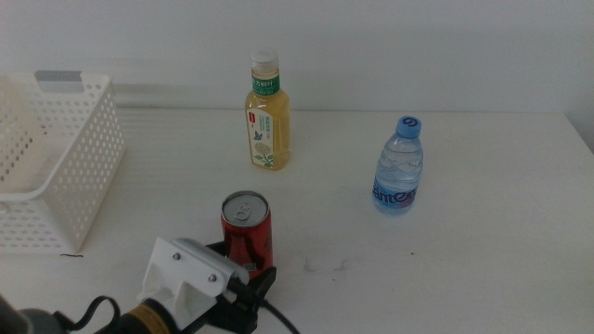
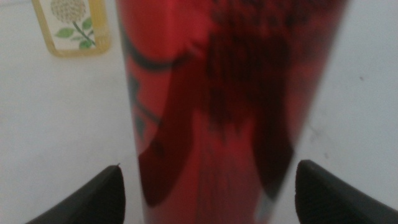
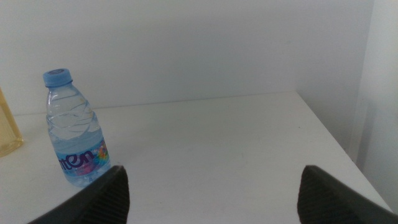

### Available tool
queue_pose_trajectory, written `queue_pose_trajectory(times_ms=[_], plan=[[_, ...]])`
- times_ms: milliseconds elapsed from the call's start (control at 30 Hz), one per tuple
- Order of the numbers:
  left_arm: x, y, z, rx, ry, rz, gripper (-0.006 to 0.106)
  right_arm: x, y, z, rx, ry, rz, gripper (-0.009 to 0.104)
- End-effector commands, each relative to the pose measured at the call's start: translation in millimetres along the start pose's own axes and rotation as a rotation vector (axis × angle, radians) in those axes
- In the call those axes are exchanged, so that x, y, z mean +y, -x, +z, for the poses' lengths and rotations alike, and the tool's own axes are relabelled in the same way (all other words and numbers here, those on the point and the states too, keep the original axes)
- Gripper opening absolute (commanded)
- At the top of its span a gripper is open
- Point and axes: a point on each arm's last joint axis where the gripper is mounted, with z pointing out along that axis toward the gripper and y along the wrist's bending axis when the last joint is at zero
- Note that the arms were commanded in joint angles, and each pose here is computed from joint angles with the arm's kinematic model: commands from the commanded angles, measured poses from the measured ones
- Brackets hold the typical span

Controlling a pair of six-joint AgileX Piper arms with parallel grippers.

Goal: Use arms to grab the bottles and put them into the dustbin to the left of the table.

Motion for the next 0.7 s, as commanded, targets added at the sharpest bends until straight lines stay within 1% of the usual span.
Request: queue_pose_trajectory(times_ms=[0,167,300,467,667], plan=[[1.1,4.0,7.3,-0.033,0.012,-0.009,0.094,-0.6,-0.3,-0.1,-0.009,-0.008,-0.014,0.088],[2.1,8.2,26.1,-0.06,0.007,-0.009,0.094,-0.6,-0.3,-0.1,-0.009,-0.008,-0.014,0.088],[2.3,11.4,32.6,-0.077,0.004,-0.043,0.094,-0.6,-0.3,-0.1,-0.009,-0.008,-0.014,0.088],[1.6,13.1,34.5,-0.084,-0.004,-0.009,0.094,-0.5,-0.3,-0.1,-0.009,-0.007,-0.011,0.088],[1.6,13.1,34.5,-0.084,-0.004,-0.009,0.094,-0.5,-0.3,-0.1,-0.009,-0.007,-0.011,0.088]])
